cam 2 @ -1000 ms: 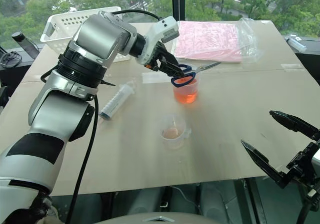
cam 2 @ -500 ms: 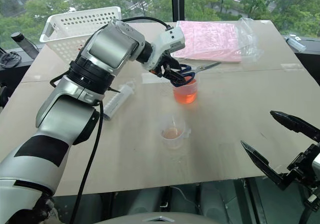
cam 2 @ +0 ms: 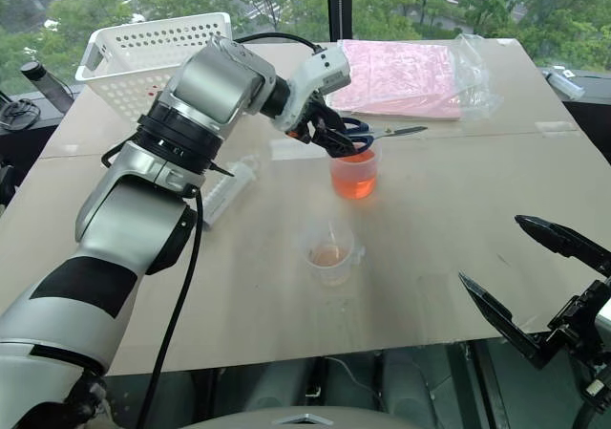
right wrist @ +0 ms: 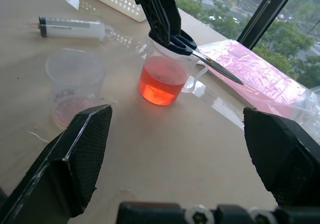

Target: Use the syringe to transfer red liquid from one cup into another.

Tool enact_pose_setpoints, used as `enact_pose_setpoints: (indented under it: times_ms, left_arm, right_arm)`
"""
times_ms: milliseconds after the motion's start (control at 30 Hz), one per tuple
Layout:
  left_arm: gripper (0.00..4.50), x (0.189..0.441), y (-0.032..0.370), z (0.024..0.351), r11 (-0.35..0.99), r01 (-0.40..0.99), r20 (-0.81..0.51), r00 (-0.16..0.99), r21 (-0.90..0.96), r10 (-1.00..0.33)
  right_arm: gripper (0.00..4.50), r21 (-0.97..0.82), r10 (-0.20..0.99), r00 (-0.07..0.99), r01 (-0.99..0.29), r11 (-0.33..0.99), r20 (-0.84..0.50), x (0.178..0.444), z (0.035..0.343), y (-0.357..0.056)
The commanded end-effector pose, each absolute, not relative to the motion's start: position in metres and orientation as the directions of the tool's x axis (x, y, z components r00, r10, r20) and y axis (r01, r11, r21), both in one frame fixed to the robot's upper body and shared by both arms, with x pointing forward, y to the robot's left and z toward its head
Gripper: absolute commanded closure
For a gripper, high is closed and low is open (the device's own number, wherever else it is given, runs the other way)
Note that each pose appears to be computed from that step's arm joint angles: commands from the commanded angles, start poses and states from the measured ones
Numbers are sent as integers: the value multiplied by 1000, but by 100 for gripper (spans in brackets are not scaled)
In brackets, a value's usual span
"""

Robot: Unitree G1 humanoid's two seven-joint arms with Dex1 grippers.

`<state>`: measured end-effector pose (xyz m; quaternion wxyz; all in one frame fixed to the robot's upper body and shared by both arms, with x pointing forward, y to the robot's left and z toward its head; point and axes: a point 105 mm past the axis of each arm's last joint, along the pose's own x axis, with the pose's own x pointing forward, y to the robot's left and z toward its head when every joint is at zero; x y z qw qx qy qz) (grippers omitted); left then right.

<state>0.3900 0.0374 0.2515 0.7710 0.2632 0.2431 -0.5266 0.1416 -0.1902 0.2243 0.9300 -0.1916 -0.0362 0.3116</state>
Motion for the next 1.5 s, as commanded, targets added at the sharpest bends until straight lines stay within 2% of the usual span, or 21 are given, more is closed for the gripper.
enact_pose_setpoints:
  times_ms: [33, 767, 867, 933, 1000, 1200, 1300, 1433, 1500]
  left_arm:
    - [121, 390, 35, 265, 294, 938, -626, 342, 184, -700]
    - [121, 398, 32, 254, 265, 935, -633, 354, 235, -688]
    - [199, 399, 31, 251, 253, 936, -638, 351, 244, -685]
    - [293, 398, 31, 250, 248, 938, -640, 347, 243, -685]
    - [363, 398, 31, 250, 246, 938, -640, 347, 244, -686]
    - [363, 400, 32, 260, 258, 932, -603, 361, 254, -711]
    - [363, 395, 39, 289, 278, 931, -522, 363, 236, -772]
    - [363, 400, 72, 315, 405, 888, -444, 460, 219, -769]
    - [363, 406, 91, 317, 480, 850, -426, 525, 217, -737]
  right_arm:
    - [0, -395, 611, 791, -571, 719, -32, 141, 228, -183]
    - [0, -391, 617, 786, -578, 716, -33, 140, 227, -182]
    - [0, -391, 617, 786, -578, 716, -31, 140, 227, -181]
    - [0, -391, 617, 787, -578, 717, -32, 140, 227, -181]
    - [0, -392, 615, 788, -576, 717, -32, 139, 227, -182]
    - [0, -391, 609, 793, -571, 722, -34, 138, 226, -183]
    - [0, -392, 609, 793, -570, 722, -31, 139, 226, -182]
    - [0, -392, 617, 786, -575, 718, -23, 140, 228, -181]
    - [0, -392, 624, 781, -580, 714, -21, 142, 228, -179]
